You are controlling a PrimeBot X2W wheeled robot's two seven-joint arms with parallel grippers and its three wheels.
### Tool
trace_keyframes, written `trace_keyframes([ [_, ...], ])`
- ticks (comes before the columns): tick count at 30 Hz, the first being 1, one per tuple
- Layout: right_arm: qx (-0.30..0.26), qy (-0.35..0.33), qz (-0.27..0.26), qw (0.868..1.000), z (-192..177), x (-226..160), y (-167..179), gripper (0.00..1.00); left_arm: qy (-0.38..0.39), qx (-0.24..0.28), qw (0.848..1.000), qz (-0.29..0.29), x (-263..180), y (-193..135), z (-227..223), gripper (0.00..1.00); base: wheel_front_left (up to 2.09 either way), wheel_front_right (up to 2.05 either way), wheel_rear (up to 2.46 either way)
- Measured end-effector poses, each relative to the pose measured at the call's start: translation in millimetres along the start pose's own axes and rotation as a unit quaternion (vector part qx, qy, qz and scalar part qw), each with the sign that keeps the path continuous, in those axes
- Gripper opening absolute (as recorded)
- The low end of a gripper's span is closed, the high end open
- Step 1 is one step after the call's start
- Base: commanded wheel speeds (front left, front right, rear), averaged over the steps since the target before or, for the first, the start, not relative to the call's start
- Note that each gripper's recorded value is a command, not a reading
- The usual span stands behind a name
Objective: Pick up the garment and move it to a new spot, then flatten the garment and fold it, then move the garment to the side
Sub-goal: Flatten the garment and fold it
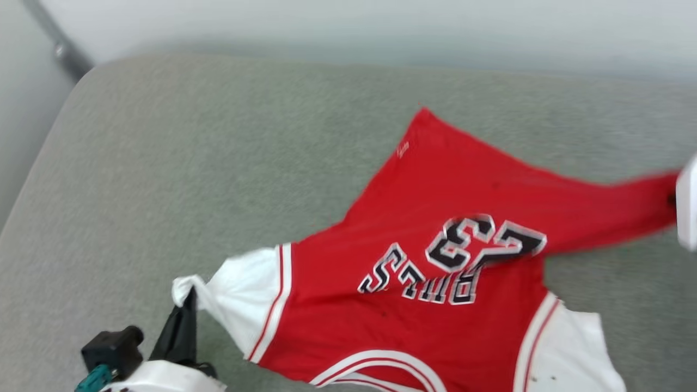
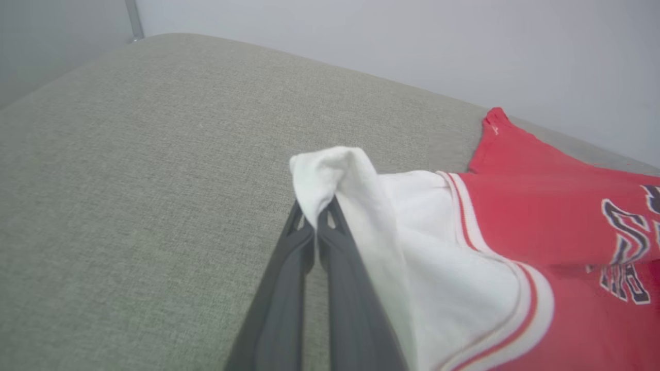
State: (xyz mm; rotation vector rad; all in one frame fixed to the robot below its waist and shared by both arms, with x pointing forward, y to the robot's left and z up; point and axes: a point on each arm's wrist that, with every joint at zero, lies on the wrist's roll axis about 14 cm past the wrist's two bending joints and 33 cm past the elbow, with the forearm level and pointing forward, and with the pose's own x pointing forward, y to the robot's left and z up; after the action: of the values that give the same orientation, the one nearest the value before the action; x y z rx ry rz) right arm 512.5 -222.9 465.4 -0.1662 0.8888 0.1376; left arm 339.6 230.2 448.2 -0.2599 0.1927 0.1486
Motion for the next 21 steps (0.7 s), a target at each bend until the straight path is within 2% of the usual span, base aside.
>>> trace_keyframes([
  [6,0.070,0.091,-0.033,0.993,-140.8,-48.0,-37.5,0.00,0.008,0.005,1.000,-0.015,-6.4,-6.3,0.8,0.00,0.00,0.00,0.00],
  [9,0.119,0.140,-0.028,0.983,-213.9,-69.1,-28.2,0.00,0.012,0.010,1.000,-0.027,-5.0,-12.9,3.0,0.00,0.00,0.00,0.00],
  [10,0.134,0.157,-0.024,0.978,-236.3,-75.8,-21.7,0.31,0.012,0.011,0.999,-0.031,-4.8,-15.3,3.4,0.00,0.00,0.00,0.00],
  [11,0.152,0.168,-0.018,0.974,-254.2,-81.5,-14.9,0.98,0.015,0.010,0.999,-0.035,-4.6,-18.3,2.9,0.00,0.00,0.00,0.00],
  [13,0.185,0.176,-0.006,0.967,-278.2,-90.8,-1.2,1.00,0.018,0.012,0.999,-0.046,-3.7,-25.0,2.6,0.00,0.00,0.00,0.00],
  [15,0.212,0.157,-0.006,0.964,-283.5,-96.6,2.0,1.00,0.021,0.013,0.998,-0.053,-1.3,-30.7,3.1,0.00,0.00,0.00,0.00],
  [19,0.232,0.075,-0.033,0.969,-259.0,-101.8,-14.4,1.00,0.031,0.018,0.997,-0.065,0.4,-36.8,0.6,0.00,0.00,0.00,0.00],
  [21,0.226,0.018,-0.048,0.973,-233.4,-100.8,-24.6,1.00,0.035,0.022,0.997,-0.066,2.0,-37.1,-0.4,0.00,0.00,0.00,0.00],
])
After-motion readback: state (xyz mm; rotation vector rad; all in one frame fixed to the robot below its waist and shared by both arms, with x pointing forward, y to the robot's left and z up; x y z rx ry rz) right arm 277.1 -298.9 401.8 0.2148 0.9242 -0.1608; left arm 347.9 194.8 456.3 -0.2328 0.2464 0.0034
